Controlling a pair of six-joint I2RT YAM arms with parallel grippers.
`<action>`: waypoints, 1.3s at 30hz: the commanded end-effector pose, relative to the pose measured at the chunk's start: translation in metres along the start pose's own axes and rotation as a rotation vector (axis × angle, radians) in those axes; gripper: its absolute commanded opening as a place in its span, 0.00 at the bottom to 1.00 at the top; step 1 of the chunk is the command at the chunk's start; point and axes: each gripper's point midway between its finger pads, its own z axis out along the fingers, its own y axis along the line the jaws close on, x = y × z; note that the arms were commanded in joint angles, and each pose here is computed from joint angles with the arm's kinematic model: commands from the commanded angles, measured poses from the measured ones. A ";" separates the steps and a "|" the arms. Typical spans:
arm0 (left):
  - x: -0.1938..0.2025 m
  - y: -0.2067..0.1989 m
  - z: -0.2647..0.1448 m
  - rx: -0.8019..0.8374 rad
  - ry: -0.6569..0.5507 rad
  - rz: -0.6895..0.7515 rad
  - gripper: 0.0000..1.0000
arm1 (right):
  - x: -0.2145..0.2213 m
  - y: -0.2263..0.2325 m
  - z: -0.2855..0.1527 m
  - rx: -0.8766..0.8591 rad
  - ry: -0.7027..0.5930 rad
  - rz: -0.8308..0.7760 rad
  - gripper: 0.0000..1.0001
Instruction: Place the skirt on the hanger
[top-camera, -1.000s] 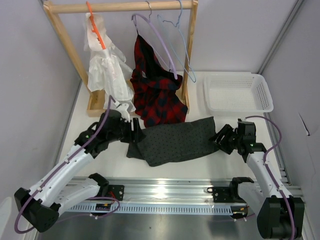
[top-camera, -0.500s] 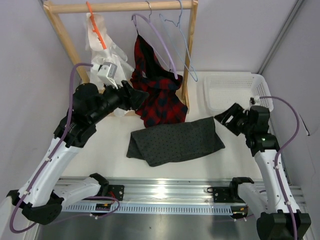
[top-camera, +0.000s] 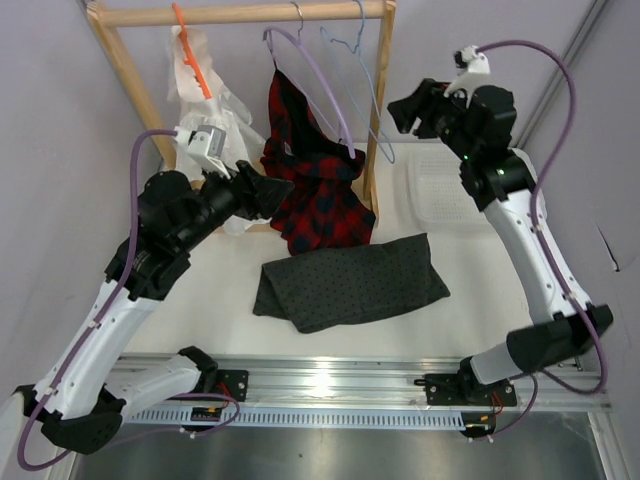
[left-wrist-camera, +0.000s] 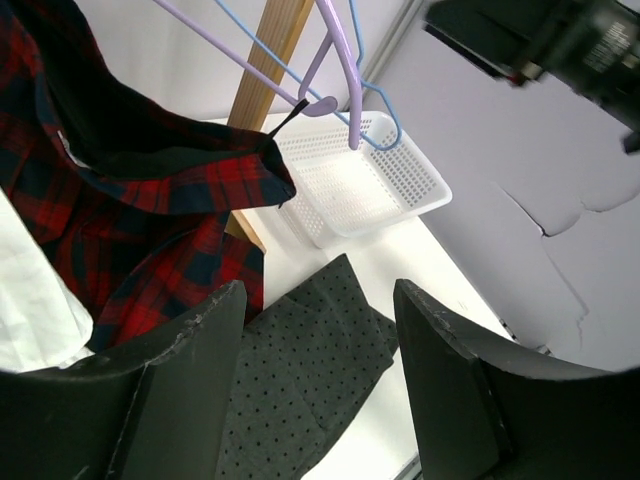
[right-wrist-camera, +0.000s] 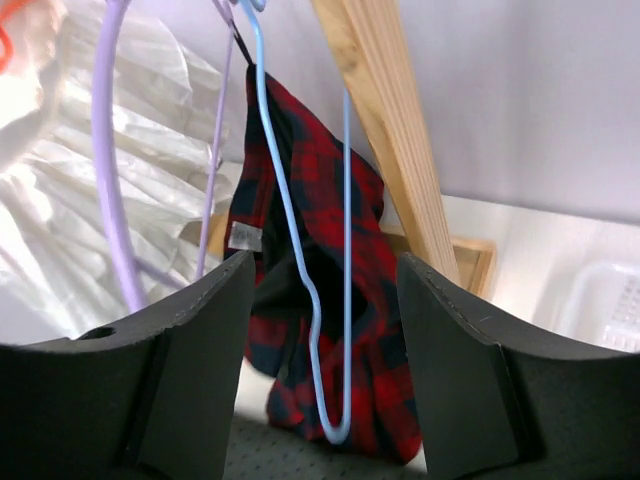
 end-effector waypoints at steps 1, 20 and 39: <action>-0.009 -0.001 -0.012 -0.006 -0.045 -0.001 0.66 | -0.027 -0.001 0.023 0.013 -0.074 -0.134 0.64; 0.007 0.008 -0.012 -0.024 0.000 0.033 0.67 | -0.024 0.017 0.050 0.052 -0.132 -0.175 0.60; 0.016 0.015 -0.012 -0.041 0.016 0.035 0.67 | -0.045 0.068 0.040 -0.022 -0.219 -0.139 0.56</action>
